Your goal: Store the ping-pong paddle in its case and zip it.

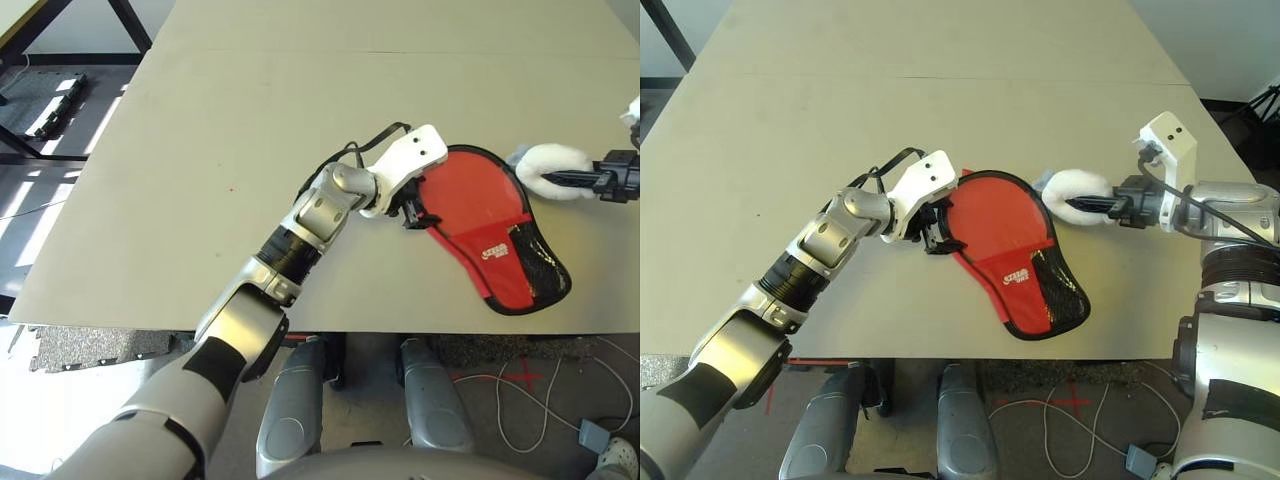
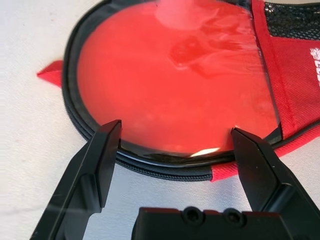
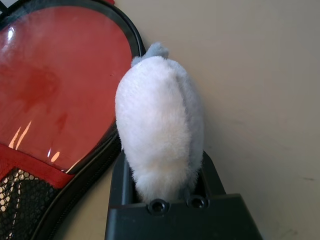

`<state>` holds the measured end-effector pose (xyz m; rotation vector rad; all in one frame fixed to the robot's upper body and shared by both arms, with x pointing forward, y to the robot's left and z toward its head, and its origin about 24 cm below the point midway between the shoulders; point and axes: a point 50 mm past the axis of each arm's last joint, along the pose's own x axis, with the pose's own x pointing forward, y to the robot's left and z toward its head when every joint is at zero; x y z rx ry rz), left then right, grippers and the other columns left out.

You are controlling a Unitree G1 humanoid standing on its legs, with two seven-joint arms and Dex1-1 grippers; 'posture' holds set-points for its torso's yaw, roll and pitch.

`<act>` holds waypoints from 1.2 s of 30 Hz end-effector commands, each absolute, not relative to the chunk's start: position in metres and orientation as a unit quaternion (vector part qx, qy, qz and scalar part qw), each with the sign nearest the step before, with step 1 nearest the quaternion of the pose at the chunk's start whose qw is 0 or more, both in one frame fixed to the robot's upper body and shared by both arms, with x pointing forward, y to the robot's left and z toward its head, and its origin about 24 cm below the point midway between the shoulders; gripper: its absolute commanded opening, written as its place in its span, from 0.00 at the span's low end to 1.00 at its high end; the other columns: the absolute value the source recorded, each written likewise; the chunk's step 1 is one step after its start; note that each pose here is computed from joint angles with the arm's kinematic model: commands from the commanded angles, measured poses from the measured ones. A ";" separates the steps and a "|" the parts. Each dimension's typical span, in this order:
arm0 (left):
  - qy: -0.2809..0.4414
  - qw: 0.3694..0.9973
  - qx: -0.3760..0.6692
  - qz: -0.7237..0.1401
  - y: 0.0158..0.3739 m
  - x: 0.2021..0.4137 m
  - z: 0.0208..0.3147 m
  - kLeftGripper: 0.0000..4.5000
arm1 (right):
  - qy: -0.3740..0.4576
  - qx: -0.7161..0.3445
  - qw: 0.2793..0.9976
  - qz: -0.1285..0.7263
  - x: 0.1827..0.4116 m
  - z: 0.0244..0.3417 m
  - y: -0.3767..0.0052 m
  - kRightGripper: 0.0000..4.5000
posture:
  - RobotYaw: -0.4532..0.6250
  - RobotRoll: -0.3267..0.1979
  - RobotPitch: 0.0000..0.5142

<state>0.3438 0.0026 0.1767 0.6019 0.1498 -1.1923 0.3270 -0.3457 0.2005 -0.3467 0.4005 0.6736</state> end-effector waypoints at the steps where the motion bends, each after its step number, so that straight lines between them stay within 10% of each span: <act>1: 0.050 0.768 0.283 -0.572 -0.006 0.338 0.187 1.00 | 0.197 -0.160 0.913 0.320 0.326 0.195 -0.348 0.13 | 0.26 0.62 0.55; 36: 0.224 0.718 0.290 -0.591 -0.027 0.336 0.142 1.00 | 0.254 -0.127 0.885 0.370 0.282 0.203 -0.373 0.13 | 0.22 0.62 0.58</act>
